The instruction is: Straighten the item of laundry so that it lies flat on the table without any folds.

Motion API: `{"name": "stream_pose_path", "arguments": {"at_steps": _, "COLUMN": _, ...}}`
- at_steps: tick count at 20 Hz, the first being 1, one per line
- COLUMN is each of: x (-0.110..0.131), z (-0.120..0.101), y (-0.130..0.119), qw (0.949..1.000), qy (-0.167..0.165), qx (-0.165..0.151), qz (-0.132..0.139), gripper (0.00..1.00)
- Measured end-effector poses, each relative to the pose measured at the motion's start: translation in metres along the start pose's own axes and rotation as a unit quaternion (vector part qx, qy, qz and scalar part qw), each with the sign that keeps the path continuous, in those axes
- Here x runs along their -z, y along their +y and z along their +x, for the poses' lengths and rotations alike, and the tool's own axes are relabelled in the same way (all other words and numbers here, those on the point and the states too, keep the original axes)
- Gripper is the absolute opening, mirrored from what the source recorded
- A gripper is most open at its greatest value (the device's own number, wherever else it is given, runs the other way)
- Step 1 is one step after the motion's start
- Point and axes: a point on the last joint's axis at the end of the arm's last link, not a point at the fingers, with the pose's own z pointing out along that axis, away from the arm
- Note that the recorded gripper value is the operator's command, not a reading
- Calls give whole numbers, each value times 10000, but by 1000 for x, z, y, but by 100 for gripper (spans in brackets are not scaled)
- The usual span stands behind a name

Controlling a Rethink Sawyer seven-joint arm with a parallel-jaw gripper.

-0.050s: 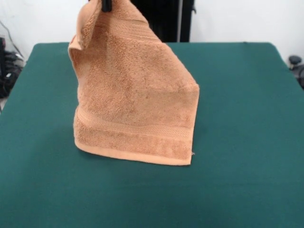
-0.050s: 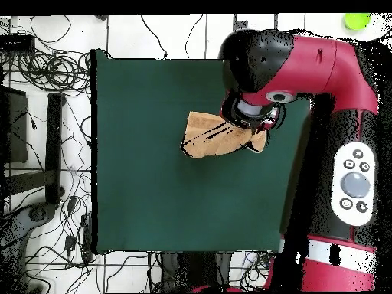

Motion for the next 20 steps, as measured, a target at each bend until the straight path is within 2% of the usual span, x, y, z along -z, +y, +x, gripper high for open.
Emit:
{"name": "stream_pose_path", "arguments": {"at_steps": 5, "x": -15, "z": 5, "y": 5, "qw": 10000, "qy": -42, "qx": 80, "qz": 3, "gripper": 0}}
{"name": "stream_pose_path", "arguments": {"at_steps": 13, "x": -39, "z": 22, "y": 13, "qw": 9981, "qy": -543, "qx": 272, "qz": -76, "gripper": 0}}
{"name": "stream_pose_path", "arguments": {"at_steps": 20, "x": -53, "z": 33, "y": 10, "qw": 9973, "qy": -637, "qx": 295, "qz": -202, "gripper": 0}}
